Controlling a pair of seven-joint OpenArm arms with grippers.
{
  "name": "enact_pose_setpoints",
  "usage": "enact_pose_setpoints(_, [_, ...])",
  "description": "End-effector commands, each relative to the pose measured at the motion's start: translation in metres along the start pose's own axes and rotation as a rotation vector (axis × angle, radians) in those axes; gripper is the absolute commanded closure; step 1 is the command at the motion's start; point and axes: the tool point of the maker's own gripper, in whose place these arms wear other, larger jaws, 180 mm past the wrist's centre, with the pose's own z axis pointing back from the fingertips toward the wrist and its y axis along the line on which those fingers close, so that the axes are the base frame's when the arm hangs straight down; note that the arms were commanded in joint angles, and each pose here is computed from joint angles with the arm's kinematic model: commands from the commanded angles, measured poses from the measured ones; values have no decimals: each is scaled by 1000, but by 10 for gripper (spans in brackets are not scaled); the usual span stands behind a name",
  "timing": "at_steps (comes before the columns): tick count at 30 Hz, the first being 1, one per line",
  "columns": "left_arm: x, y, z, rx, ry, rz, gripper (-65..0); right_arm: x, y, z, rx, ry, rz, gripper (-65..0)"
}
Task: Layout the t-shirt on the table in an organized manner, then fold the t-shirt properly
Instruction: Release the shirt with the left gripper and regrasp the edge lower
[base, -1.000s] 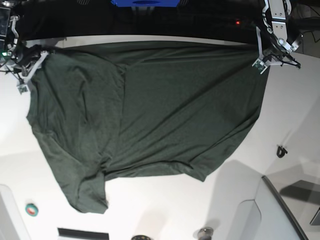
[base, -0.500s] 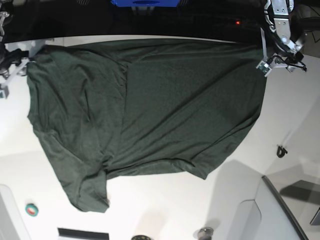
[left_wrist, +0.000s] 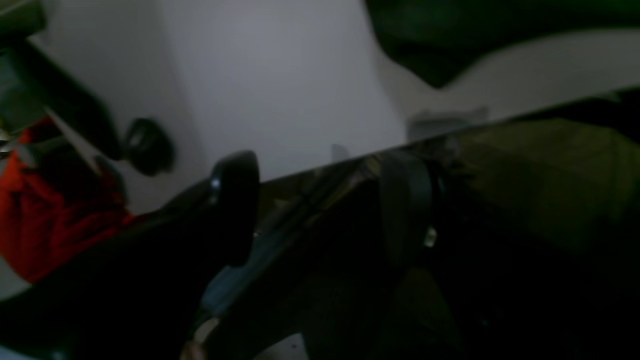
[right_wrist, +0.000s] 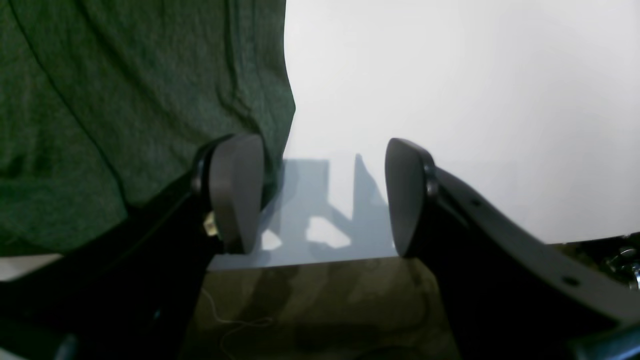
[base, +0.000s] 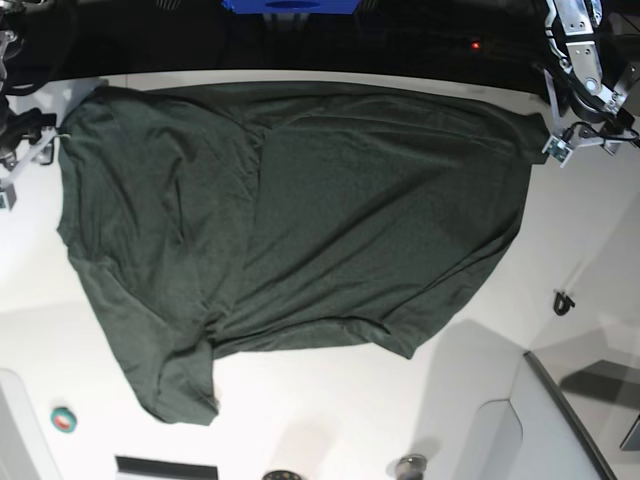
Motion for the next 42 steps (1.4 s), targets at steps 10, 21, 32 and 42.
enact_pose_setpoints(10, [52, 10, 6, -23, -165, 96, -380, 30, 33, -6, 67, -54, 87, -365])
enact_pose_setpoints(21, [239, -28, -5, -305, -502, 220, 0, 29, 84, -14, 170, -57, 74, -150])
enact_pose_setpoints(32, [270, -35, -10, -297, -499, 230, 0, 1, 85, -25, 186, 5, 44, -69])
enact_pose_setpoints(42, [107, -32, -45, -223, -288, 229, 0, -16, 83, -24, 183, -30, 29, -69])
